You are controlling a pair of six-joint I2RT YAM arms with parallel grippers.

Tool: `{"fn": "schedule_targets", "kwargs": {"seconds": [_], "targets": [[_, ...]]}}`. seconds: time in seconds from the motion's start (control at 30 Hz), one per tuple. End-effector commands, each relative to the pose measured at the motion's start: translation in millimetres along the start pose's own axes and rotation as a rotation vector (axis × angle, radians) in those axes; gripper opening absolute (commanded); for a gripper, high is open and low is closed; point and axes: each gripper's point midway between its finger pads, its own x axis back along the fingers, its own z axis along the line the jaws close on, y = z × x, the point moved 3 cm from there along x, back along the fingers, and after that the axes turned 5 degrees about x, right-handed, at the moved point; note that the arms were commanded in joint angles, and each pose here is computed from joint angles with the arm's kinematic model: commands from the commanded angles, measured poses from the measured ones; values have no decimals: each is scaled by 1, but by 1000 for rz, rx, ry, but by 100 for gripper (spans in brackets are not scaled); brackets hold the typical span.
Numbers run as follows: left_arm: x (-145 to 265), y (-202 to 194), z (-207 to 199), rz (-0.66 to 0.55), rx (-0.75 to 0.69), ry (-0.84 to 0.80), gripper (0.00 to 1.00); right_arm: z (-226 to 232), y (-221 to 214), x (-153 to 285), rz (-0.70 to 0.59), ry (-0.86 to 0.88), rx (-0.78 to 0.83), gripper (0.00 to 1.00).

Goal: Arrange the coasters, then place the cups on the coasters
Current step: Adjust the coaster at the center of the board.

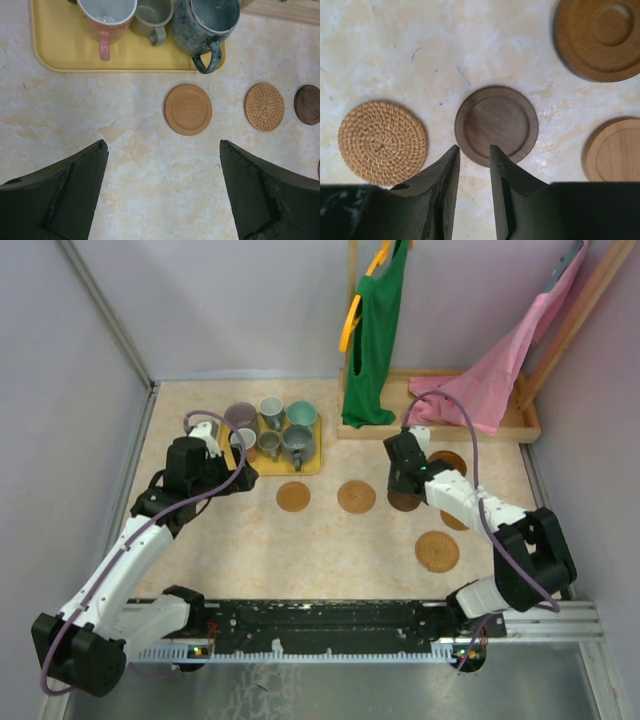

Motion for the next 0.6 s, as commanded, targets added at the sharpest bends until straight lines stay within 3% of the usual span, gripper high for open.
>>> {"fn": "schedule_targets", "kwargs": {"seconds": [0.0,0.3,0.57], "targets": [[1,8,-5,-26,-6,-30,97,30,-8,-1,25,62,38,31],[7,3,0,-27,-9,-13,97,103,-13,-18,60,141,126,31],[12,4,4,-38,-16,8,98,121,-23,-32,97,153,147,31]]}}
